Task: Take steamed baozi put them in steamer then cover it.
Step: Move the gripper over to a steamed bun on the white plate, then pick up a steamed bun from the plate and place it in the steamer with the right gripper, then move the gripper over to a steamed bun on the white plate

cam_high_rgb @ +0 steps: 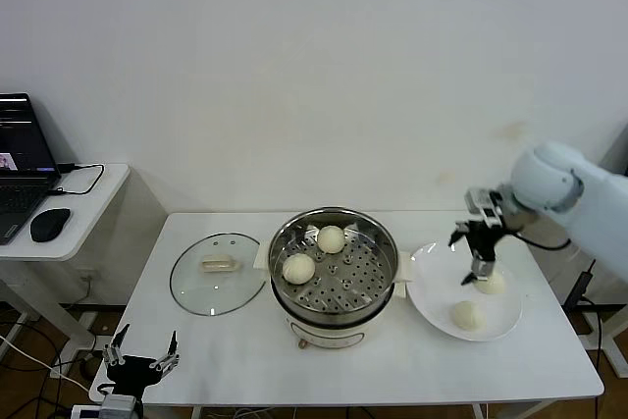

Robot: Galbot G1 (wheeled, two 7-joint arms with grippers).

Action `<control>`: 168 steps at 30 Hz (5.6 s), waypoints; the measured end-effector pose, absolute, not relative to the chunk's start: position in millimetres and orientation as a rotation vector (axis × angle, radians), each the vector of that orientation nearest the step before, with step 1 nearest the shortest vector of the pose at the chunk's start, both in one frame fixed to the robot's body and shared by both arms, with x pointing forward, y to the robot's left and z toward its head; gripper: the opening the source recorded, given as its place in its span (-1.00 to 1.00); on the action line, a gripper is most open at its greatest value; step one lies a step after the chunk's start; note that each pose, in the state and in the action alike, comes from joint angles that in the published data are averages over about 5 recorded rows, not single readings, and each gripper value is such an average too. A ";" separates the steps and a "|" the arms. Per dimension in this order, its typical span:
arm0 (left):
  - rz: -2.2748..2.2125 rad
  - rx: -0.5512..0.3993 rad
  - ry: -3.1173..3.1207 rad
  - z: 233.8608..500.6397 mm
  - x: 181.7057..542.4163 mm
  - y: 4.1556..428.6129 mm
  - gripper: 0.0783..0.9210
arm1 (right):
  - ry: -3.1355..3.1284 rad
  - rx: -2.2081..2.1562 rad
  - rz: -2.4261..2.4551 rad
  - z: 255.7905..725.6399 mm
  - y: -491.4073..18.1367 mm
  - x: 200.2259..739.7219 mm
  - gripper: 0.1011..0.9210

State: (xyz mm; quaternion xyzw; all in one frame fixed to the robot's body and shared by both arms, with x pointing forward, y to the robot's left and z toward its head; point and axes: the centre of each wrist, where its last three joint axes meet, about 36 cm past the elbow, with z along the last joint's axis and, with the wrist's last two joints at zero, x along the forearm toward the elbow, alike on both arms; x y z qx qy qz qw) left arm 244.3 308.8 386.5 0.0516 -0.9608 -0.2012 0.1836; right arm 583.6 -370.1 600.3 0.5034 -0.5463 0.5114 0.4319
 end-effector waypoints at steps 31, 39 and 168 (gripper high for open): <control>-0.570 0.153 -2.654 368.1 245.7 314.0 0.77 | -1.216 1.225 1.288 474.1 -373.1 589.9 0.76; -0.568 0.148 -2.651 366.0 246.0 312.8 0.77 | -1.203 1.222 1.289 464.4 -374.3 588.8 0.76; -0.595 0.209 -2.702 374.7 249.5 313.5 0.77 | -0.236 2.088 2.503 610.6 -63.8 547.4 0.75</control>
